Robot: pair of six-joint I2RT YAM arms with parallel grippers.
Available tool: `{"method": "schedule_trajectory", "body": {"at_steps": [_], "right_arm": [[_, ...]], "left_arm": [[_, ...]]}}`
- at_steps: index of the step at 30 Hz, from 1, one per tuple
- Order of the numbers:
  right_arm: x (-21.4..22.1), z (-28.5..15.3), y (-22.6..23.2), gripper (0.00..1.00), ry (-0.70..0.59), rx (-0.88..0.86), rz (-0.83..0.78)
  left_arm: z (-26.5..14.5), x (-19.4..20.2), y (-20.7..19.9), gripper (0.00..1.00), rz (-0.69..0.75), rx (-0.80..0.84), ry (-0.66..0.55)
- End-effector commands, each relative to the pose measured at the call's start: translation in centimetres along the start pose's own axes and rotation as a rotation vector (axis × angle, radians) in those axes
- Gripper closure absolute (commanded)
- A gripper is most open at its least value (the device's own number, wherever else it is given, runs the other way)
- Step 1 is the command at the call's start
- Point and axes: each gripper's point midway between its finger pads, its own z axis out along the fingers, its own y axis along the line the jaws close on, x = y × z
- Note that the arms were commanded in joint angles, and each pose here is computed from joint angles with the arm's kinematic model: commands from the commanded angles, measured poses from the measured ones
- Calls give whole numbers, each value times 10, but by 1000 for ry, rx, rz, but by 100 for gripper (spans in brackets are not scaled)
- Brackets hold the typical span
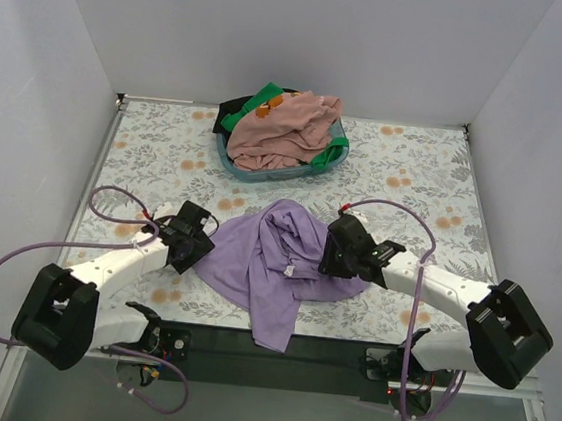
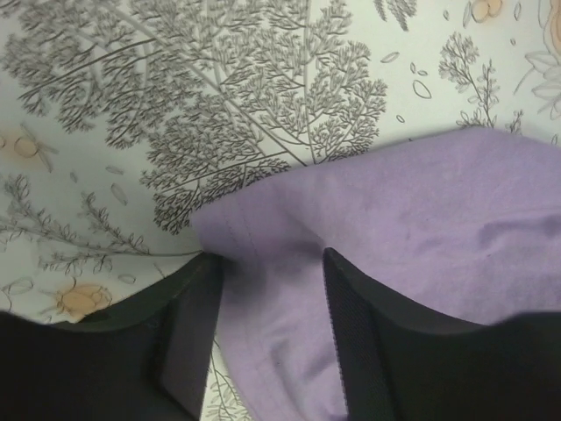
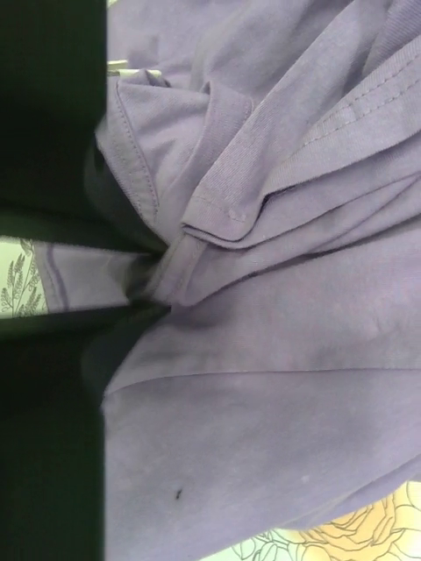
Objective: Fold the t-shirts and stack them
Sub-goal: Flatten the tshirt out
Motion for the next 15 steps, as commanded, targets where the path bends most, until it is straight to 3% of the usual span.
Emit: {"method": "schedule_trajectory", "body": {"at_steps": [1, 2, 5, 8, 12, 13, 15], "right_arm": [[-25, -1, 19, 71, -70, -63, 1], [-27, -2, 20, 78, -77, -68, -2], [-39, -11, 26, 99, -109, -98, -29], [-63, -36, 33, 99, -196, -127, -62], [-106, -98, 39, 99, -368, -142, -94], [-115, -114, 39, 99, -405, -143, -110], [-140, -164, 45, 99, -518, -174, -103]], "left_arm": [[13, 13, 12, 56, 16, -36, 44], [14, 13, 7, 98, 35, -16, 50], [6, 8, -8, 100, 72, 41, 54], [-20, -23, -28, 100, 72, 94, -45], [-93, -77, -68, 100, 22, 301, -224], [-130, -98, -81, 100, -13, 392, -290], [-169, -119, -89, 100, -59, 473, -357]]}}
